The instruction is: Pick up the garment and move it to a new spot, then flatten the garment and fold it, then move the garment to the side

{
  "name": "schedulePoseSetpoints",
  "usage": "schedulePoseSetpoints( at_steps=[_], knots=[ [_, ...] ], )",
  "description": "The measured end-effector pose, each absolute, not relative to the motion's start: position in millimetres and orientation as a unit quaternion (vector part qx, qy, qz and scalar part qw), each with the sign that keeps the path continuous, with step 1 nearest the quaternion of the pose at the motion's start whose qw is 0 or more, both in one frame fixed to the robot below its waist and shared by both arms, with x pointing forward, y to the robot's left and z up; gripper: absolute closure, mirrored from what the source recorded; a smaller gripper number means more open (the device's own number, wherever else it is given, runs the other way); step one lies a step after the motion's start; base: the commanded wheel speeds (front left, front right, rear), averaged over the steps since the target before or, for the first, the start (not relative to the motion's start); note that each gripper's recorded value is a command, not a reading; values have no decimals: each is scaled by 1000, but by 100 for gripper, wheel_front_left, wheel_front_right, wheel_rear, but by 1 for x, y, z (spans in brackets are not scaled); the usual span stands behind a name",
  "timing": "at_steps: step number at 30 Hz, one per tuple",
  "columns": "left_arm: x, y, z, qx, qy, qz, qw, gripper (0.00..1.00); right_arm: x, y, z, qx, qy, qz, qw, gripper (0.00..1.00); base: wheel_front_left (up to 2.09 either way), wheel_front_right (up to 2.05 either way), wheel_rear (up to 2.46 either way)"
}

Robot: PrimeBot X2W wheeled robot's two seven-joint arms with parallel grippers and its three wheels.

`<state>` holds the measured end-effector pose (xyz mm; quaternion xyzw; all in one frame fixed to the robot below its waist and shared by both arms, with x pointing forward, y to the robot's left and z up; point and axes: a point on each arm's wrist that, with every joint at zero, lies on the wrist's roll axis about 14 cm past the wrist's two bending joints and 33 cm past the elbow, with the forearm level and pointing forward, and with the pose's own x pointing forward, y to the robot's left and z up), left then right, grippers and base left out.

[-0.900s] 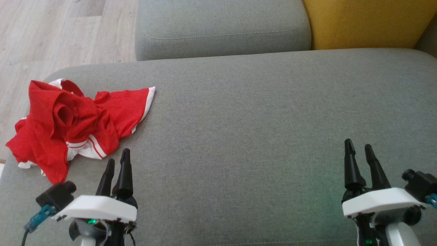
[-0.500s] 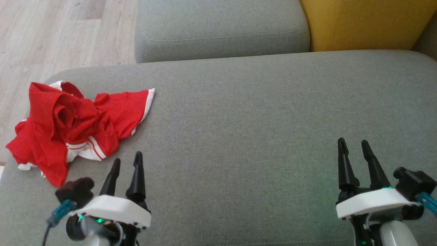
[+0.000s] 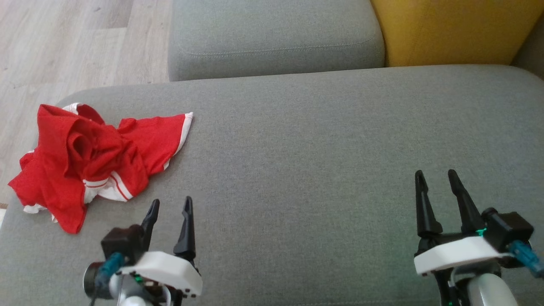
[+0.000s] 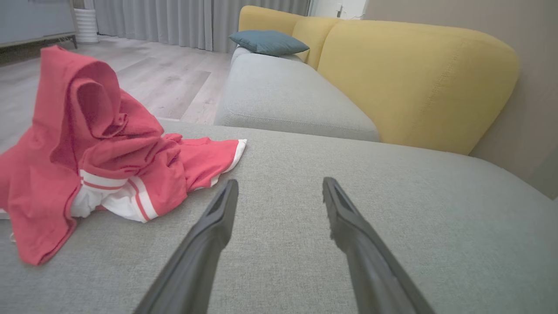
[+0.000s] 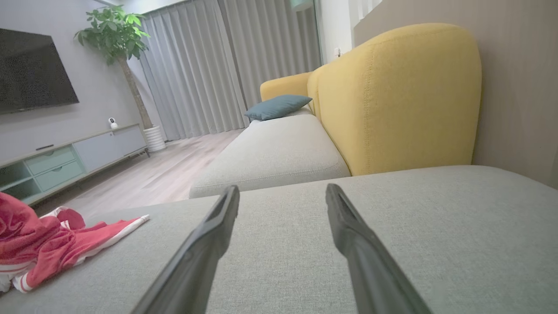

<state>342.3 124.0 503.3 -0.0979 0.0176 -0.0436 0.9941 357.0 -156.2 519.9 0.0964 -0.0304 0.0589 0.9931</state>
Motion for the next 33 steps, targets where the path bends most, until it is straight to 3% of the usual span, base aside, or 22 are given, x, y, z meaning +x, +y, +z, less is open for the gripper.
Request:
schedulePoseSetpoints(
  at_steps=[10,26,33],
  knots=[
    [337,115,511,-25,-14,-66,997,0,352,-148,521,40,-40,74,996,0,0,0,0],
    [335,137,539,-60,-71,-11,996,0,351,-155,533,58,-72,64,994,0,0,0,0],
    [328,129,525,-10,-64,-41,997,0,349,-155,529,39,-72,64,995,0,0,0,0]
  ],
)
